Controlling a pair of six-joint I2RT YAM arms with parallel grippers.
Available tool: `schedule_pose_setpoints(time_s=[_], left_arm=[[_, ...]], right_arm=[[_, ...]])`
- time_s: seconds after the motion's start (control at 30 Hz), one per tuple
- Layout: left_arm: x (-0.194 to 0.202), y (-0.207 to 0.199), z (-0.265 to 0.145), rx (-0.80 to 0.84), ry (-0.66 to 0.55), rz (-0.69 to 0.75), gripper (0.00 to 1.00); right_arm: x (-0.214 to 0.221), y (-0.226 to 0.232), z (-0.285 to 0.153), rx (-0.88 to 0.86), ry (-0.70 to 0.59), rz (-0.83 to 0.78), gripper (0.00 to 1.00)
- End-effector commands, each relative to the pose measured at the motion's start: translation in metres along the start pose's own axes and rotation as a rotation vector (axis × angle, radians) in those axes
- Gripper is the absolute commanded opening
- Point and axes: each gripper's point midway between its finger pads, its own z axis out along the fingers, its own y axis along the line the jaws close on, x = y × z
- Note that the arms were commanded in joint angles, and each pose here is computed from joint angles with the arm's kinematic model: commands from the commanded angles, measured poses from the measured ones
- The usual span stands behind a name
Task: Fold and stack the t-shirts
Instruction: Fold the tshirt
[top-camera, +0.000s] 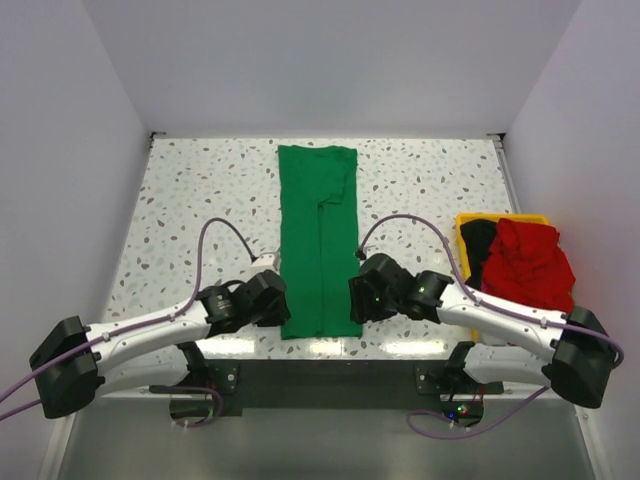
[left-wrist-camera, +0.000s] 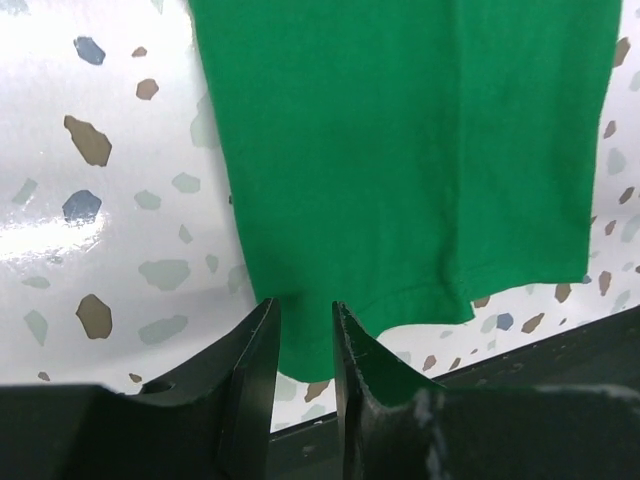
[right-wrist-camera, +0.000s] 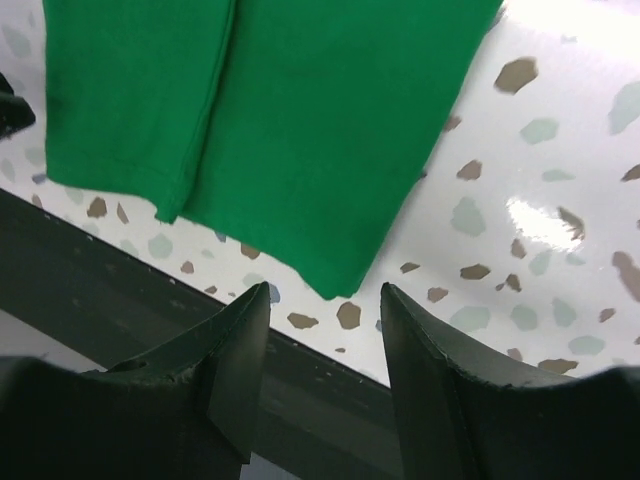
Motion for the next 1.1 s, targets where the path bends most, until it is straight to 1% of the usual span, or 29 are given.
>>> schedule_pose_setpoints(time_s=[0.0,0.2,0.73,0.8,0.83,0.9,0.93,1.03,1.07], left_arm=[[0.008,0.003,0.003,-0.001,0.028,-0.023,0.33],[0.014,0.007,0.008,0.0,0.042,-0.003,0.37],[0.034,0.011,0.017,0.017,0.101,0.025,0.38],[0.036,0.013,0.018,0.014,0.107,0.026,0.38],[0.037,0.013,0.019,0.016,0.113,0.025,0.37],[0.039,0.014,0.019,0.016,0.115,0.023,0.34],[0.041,0.015,0.019,0.014,0.118,0.022,0.32],[0.041,0.015,0.018,0.018,0.117,0.015,0.26],[0.04,0.015,0.018,0.019,0.115,0.015,0.24]], right_arm=[[0.009,0.014,0.007,-0.023,-0.009,0.024,0.52],[0.026,0.021,0.017,0.011,0.021,-0.014,0.52],[0.042,0.01,0.039,0.065,0.038,0.006,0.51],[0.043,0.009,0.04,0.068,0.038,0.015,0.48],[0.043,0.009,0.04,0.068,0.038,0.018,0.44],[0.045,0.006,0.04,0.075,0.038,0.023,0.39],[0.045,0.006,0.04,0.077,0.035,0.026,0.32],[0.045,0.002,0.037,0.087,0.029,0.03,0.24],[0.046,0.001,0.037,0.091,0.031,0.029,0.17]])
